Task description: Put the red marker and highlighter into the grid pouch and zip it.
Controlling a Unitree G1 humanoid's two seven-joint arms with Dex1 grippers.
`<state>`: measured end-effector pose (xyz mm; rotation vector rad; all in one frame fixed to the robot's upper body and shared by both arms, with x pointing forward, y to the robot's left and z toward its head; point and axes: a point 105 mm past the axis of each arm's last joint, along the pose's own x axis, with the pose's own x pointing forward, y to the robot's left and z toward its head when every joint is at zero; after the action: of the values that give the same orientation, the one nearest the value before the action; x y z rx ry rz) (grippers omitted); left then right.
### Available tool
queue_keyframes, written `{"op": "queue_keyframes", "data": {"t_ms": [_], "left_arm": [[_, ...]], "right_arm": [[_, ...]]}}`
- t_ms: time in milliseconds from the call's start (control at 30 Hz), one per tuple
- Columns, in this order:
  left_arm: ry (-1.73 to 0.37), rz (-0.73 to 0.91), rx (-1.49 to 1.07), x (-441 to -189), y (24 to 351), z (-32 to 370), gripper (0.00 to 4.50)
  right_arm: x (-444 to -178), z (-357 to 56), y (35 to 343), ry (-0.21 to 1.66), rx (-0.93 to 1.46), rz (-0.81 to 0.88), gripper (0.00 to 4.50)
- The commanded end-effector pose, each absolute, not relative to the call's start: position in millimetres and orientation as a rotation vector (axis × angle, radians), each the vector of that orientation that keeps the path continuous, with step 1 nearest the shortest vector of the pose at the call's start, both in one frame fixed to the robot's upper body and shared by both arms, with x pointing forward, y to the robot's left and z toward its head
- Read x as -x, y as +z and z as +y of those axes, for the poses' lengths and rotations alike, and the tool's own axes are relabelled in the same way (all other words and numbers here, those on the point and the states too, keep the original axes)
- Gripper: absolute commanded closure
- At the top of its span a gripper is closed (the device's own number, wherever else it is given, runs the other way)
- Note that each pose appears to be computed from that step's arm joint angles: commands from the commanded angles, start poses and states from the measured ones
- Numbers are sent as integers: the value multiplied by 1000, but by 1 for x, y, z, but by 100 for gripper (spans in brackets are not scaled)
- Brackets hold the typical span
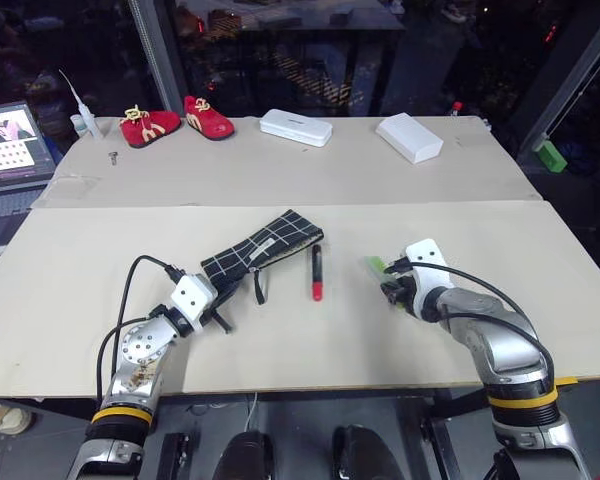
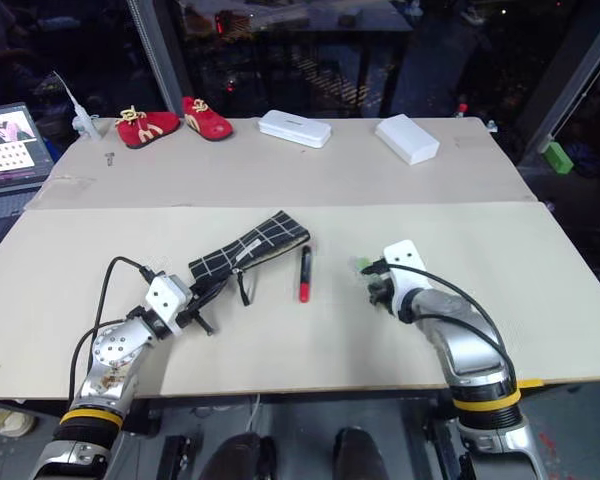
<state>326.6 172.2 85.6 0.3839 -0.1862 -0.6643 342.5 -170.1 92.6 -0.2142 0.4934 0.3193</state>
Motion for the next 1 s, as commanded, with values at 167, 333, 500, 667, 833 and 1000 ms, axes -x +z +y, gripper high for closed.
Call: {"op": "queue_keyframes", "data": {"t_ms": [167,333,500,667,833,1000], "left_arm": [[-660,-227,-376,-327,97,174,450],[-679,-222,-372,-329,95,171,450],[-697,-221,-373,-332,96,169,450],[-713,-221,-376,-334,96,167,450],[-720,-224,-380,-334,97,166,450],[-727,-226,-381,-334,97,165,450]], "right_arm": [[-368,-179,175,324,183,213,347],[-373,-183,194,341,246,152,347],[-370,-168,220,441,233,29,347],[-326,-126,203,833,547,28,347],[-332,-110,177,896,785,95,347],[-345,-84,178,928,777,86,347]]}}
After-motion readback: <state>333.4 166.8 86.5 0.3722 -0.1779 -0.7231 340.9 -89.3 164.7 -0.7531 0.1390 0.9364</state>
